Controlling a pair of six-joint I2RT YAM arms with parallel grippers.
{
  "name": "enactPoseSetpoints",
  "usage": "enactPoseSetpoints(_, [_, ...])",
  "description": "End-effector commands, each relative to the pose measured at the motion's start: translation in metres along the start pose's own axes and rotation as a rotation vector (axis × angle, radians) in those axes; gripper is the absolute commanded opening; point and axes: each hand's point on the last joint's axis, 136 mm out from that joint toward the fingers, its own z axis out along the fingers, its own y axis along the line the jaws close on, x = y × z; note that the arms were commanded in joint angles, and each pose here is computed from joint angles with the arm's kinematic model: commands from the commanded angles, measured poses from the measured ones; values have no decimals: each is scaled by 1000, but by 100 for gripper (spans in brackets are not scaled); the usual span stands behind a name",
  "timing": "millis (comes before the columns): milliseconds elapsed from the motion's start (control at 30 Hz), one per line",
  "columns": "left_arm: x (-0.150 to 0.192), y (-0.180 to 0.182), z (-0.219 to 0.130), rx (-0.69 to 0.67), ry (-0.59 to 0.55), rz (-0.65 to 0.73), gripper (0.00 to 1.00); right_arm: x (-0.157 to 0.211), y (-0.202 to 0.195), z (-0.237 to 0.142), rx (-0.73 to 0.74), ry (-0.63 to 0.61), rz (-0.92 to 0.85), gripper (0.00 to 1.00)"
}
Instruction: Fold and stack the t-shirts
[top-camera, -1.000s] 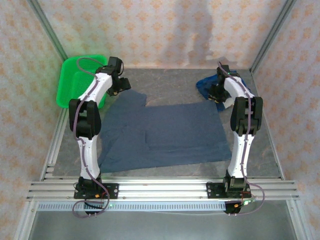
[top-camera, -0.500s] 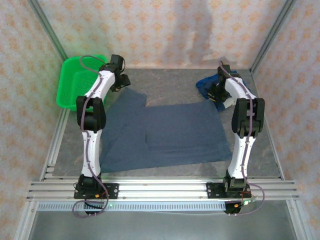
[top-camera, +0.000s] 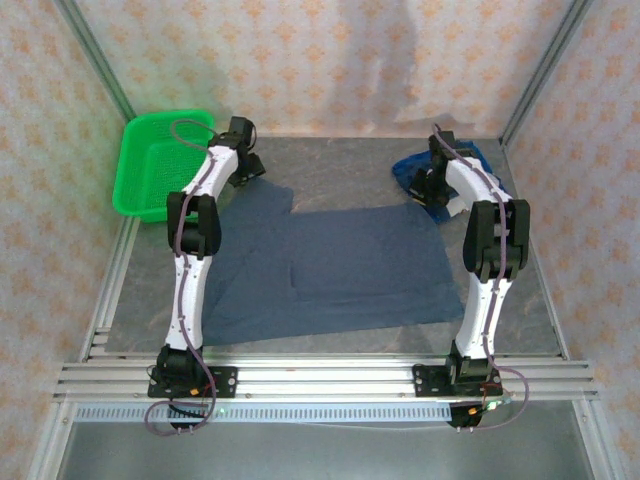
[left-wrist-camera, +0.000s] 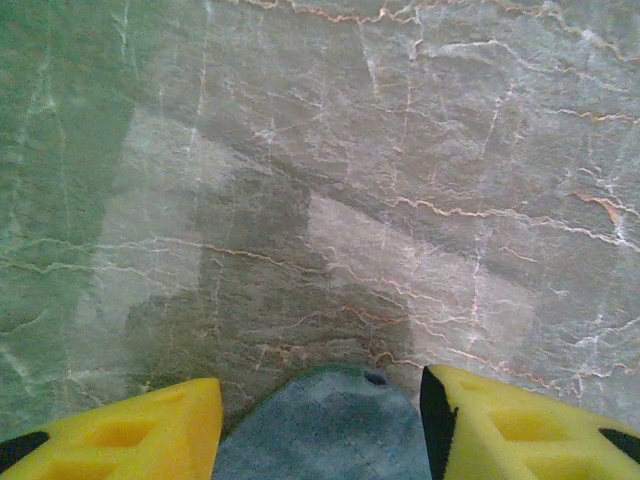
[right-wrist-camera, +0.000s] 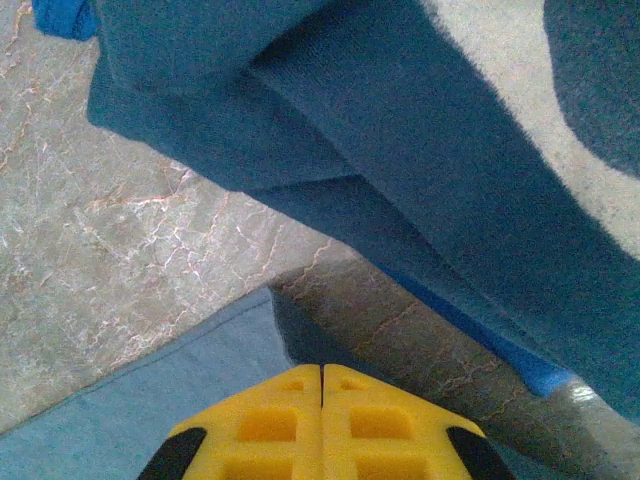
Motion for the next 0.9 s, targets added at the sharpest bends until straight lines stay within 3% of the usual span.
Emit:
enactPoseSetpoints(0, [-6,-3,2,22,-5,-40,50,-3,9,-17,-33,-33,4,0])
enactPoseSetpoints(267, [-3,-11,10,59,16,-32,23,-4,12,-18,-40,-32,1,0])
enactPoseSetpoints(400, [-1,-16,8,82,34,-20,14,-6,16,-21,-54,-40,4,0])
enactPoseSetpoints(500, [2,-15,6,81,48,14,0,-9,17,-27,-55,-58,5,0])
enactPoseSetpoints(867, [-27,-21,-63,117,-85,56,0,-21,21,-48,-59,-119,-10,0])
